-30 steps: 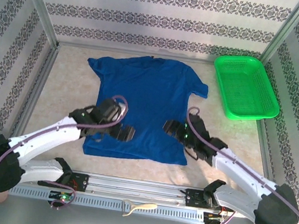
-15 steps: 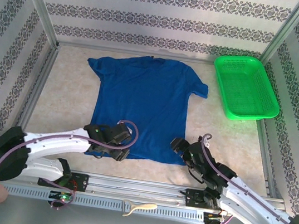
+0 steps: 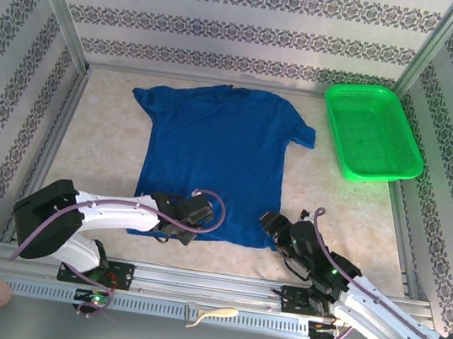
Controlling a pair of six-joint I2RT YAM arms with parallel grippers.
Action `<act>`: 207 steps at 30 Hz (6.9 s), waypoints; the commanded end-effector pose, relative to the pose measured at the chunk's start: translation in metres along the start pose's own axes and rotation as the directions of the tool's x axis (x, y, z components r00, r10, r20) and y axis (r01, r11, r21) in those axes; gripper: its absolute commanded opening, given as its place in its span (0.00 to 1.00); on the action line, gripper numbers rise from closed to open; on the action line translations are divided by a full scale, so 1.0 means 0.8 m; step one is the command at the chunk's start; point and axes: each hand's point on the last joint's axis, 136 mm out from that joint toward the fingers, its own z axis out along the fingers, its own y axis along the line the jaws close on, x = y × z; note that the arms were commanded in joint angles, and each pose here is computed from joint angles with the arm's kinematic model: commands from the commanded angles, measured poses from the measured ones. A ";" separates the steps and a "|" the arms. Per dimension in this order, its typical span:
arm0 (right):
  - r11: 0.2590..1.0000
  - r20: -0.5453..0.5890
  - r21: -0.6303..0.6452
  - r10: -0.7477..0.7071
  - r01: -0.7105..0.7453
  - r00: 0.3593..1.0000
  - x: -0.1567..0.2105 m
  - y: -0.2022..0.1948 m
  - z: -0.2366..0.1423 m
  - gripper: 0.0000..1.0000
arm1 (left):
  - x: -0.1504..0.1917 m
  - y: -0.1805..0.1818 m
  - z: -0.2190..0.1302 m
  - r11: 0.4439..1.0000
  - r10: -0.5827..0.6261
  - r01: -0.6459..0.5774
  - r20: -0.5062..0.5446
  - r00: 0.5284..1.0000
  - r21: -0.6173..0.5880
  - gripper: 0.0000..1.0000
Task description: Fold the inside-out t-shirt
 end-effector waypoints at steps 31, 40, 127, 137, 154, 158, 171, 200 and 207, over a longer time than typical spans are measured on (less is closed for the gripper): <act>0.992 0.132 0.043 -0.122 0.117 0.984 -0.024 0.051 -0.062 0.98 | 0.000 -0.008 -0.012 0.999 0.012 -0.013 0.021 1.000 0.041 0.67; 0.996 0.040 -0.092 -0.013 0.016 0.999 0.008 0.064 -0.024 0.92 | 0.001 -0.012 0.007 0.999 0.007 -0.007 0.016 1.000 0.044 0.57; 0.990 0.054 -0.133 0.044 -0.036 0.998 0.008 0.107 -0.041 0.00 | -0.089 -0.088 -0.089 0.954 0.190 -0.257 0.347 0.918 0.157 0.80; 0.986 0.056 -0.160 0.045 -0.035 0.997 0.006 0.120 -0.048 0.00 | -0.116 -0.116 -0.063 0.946 0.276 -0.322 0.401 0.873 0.050 0.83; 0.986 0.112 -0.151 0.085 -0.068 0.990 -0.014 0.085 -0.061 0.00 | -0.093 -0.001 -0.058 0.936 0.262 -0.160 0.318 0.911 -0.313 0.00; 0.987 0.118 -0.150 0.076 -0.058 0.990 -0.019 0.078 -0.059 0.12 | -0.117 -0.024 -0.122 0.970 0.238 -0.197 0.385 0.892 -0.142 0.00; 0.879 -0.001 -0.360 -0.334 0.311 0.943 0.068 0.150 -0.036 0.12 | -0.166 -0.053 -0.193 0.948 0.310 -0.313 0.359 0.880 -0.052 0.00; 0.733 0.219 -0.034 -0.658 0.680 0.720 0.079 0.153 0.064 0.00 | -0.209 -0.075 -0.294 0.926 0.298 -0.371 0.463 0.835 0.074 0.00; 0.594 0.277 0.081 -0.784 0.800 0.555 0.122 0.146 0.055 0.00 | -0.225 -0.076 -0.295 0.927 0.311 -0.372 0.462 0.830 0.044 0.00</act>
